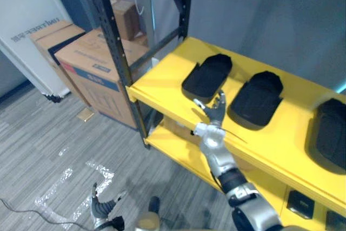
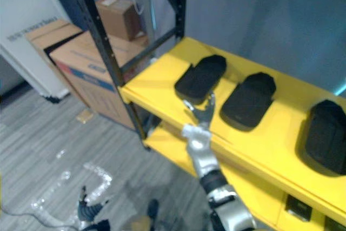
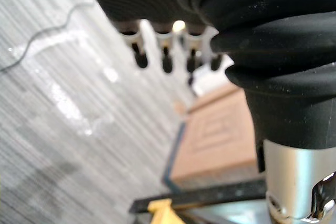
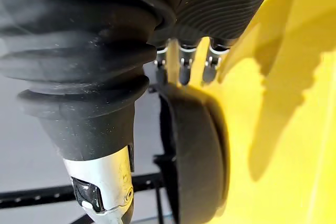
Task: Walk over and take plastic housings, then place them on the shelf
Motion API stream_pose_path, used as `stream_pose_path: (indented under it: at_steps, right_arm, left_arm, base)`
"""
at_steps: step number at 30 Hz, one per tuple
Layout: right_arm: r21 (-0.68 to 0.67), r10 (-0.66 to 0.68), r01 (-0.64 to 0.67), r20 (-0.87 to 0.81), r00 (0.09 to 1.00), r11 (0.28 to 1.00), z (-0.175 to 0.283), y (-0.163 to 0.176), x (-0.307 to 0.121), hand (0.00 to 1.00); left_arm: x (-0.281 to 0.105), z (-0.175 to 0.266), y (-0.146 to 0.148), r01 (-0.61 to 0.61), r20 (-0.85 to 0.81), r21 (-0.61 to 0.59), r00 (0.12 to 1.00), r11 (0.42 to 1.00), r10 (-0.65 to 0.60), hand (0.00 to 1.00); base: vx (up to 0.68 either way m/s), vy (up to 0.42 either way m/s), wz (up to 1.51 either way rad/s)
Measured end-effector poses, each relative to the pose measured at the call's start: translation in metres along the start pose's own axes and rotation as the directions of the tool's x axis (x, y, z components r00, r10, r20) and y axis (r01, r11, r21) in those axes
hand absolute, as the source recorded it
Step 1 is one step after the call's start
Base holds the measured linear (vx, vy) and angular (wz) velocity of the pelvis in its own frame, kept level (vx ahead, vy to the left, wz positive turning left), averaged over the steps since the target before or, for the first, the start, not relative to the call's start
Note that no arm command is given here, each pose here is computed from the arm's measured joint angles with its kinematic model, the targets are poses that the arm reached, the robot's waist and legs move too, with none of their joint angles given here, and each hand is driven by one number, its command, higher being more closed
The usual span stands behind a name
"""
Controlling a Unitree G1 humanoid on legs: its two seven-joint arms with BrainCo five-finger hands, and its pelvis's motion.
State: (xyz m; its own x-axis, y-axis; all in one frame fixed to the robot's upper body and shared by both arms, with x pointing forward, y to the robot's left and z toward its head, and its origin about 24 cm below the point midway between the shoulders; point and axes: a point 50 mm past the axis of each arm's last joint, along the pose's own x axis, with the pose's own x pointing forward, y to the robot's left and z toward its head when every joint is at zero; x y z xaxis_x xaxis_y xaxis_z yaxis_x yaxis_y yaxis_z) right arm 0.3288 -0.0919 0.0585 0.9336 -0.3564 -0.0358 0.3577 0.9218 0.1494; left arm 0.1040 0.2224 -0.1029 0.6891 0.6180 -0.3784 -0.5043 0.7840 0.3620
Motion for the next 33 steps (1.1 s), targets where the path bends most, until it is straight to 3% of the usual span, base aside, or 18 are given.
stream_pose_path:
  at_steps: [15, 33]
  right_arm:
    - [0.033, -0.152, 0.152, 0.007, 0.988, 0.988, 0.006, -0.011, 0.007, 0.0]
    - [0.041, -0.193, 0.193, -0.001, 0.981, 0.98, 0.005, -0.015, 0.007, 0.0]
  left_arm:
    - [-0.006, -0.004, -0.008, 0.029, -0.01, -0.011, 1.0, 1.0, -0.029, 0.0]
    - [-0.006, -0.001, -0.015, 0.058, 0.003, -0.011, 0.998, 0.998, -0.058, 0.0]
  base:
    - [-0.01, 0.007, -0.02]
    - [0.01, -0.002, -0.03]
